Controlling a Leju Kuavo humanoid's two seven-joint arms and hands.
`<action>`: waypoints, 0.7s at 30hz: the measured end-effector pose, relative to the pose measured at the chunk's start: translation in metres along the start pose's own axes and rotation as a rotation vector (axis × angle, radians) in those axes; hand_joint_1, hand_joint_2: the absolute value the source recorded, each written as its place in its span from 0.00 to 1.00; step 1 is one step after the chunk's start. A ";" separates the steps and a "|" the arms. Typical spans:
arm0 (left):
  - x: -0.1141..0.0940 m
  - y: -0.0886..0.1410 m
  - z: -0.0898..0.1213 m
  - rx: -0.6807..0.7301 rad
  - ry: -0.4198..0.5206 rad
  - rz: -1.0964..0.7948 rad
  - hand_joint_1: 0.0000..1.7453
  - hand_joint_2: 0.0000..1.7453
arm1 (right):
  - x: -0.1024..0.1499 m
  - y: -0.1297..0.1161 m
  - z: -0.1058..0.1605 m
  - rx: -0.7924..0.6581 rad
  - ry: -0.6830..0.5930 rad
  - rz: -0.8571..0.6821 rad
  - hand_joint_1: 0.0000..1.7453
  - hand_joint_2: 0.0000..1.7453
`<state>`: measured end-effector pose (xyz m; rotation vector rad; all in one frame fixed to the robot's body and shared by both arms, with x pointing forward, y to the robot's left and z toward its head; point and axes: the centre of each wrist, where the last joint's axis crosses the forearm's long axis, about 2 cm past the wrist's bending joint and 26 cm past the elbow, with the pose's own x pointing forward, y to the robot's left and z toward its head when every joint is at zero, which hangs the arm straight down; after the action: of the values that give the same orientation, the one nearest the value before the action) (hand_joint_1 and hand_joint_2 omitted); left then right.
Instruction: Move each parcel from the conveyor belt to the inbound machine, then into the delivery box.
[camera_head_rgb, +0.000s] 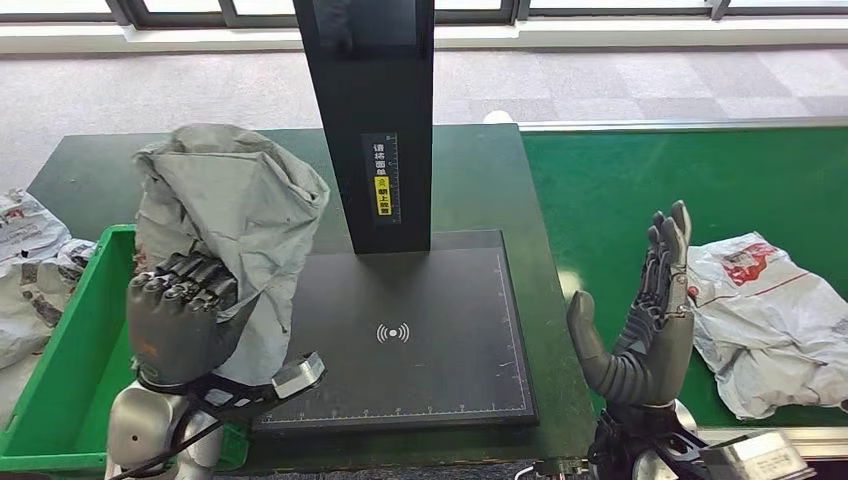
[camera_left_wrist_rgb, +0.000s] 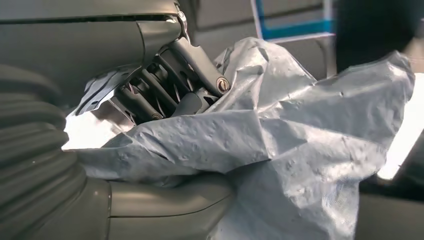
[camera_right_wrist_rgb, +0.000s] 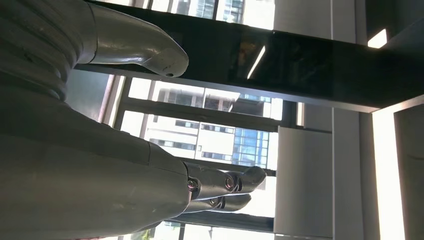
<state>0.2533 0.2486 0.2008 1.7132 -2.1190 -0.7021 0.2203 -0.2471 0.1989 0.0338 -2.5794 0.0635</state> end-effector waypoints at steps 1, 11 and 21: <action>-0.001 0.001 0.000 0.003 0.001 -0.005 1.00 1.00 | 0.000 0.000 0.000 0.001 0.000 -0.001 0.00 1.00; -0.116 0.023 0.033 -0.080 0.323 -0.346 1.00 1.00 | -0.002 0.002 -0.003 0.024 -0.004 -0.026 0.00 1.00; -0.151 -0.041 0.017 -0.312 0.517 -0.356 1.00 1.00 | -0.006 0.003 -0.005 0.041 -0.002 -0.040 0.00 1.00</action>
<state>0.3111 0.3921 0.1716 1.8580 -1.3065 -0.5613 0.2282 -0.2438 0.1994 0.1002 -2.5786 0.1016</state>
